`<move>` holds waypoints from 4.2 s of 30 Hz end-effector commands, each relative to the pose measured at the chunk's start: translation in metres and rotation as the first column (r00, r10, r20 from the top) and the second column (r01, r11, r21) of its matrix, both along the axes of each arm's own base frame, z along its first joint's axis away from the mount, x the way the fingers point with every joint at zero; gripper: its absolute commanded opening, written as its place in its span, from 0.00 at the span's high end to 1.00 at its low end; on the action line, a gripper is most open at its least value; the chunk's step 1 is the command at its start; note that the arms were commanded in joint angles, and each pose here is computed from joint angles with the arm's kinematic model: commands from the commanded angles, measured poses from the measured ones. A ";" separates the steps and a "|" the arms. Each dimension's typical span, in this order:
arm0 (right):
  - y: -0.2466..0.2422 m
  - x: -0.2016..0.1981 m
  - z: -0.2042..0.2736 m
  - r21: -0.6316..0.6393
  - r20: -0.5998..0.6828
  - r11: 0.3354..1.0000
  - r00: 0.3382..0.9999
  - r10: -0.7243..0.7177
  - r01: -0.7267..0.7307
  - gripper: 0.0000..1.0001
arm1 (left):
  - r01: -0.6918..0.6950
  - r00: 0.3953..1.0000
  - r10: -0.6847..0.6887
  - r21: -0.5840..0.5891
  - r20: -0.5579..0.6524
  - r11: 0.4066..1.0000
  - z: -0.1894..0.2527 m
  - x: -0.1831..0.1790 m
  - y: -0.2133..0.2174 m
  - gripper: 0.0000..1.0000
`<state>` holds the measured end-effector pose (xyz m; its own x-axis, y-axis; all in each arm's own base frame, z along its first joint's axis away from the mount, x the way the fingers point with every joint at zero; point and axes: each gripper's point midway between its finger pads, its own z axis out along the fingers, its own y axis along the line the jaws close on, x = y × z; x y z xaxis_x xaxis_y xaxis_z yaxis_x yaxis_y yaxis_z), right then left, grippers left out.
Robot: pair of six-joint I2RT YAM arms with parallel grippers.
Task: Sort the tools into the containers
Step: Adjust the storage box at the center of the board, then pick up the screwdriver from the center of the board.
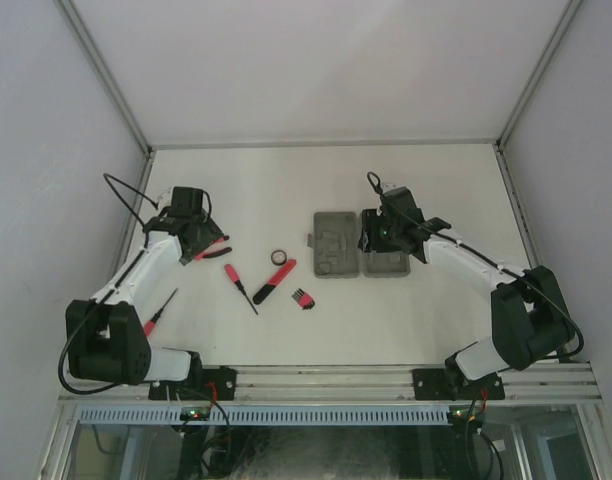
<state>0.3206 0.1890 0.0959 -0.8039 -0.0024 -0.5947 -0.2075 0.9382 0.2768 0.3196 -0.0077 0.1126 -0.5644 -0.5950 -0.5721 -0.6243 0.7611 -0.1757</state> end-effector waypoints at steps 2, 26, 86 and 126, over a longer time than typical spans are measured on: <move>0.005 0.008 0.016 0.063 0.044 0.997 0.998 -0.037 0.034 0.51 | 0.033 0.999 -0.035 -0.046 -0.025 0.998 -0.021 -0.002 -0.018 0.25; -0.006 0.011 0.044 0.115 0.133 0.988 0.984 -0.117 0.102 0.52 | 0.124 0.980 -0.129 -0.040 -0.149 0.991 -0.074 -0.023 -0.058 0.30; -0.022 0.007 0.112 0.223 0.282 0.973 0.951 -0.126 0.062 0.45 | 0.296 0.934 -0.313 0.119 0.173 0.948 0.043 0.003 -0.052 1.00; 0.123 -0.050 0.176 0.464 0.503 0.735 0.830 0.241 -0.494 0.32 | 0.769 0.469 -0.623 0.056 0.626 0.636 0.203 -0.002 -0.218 1.00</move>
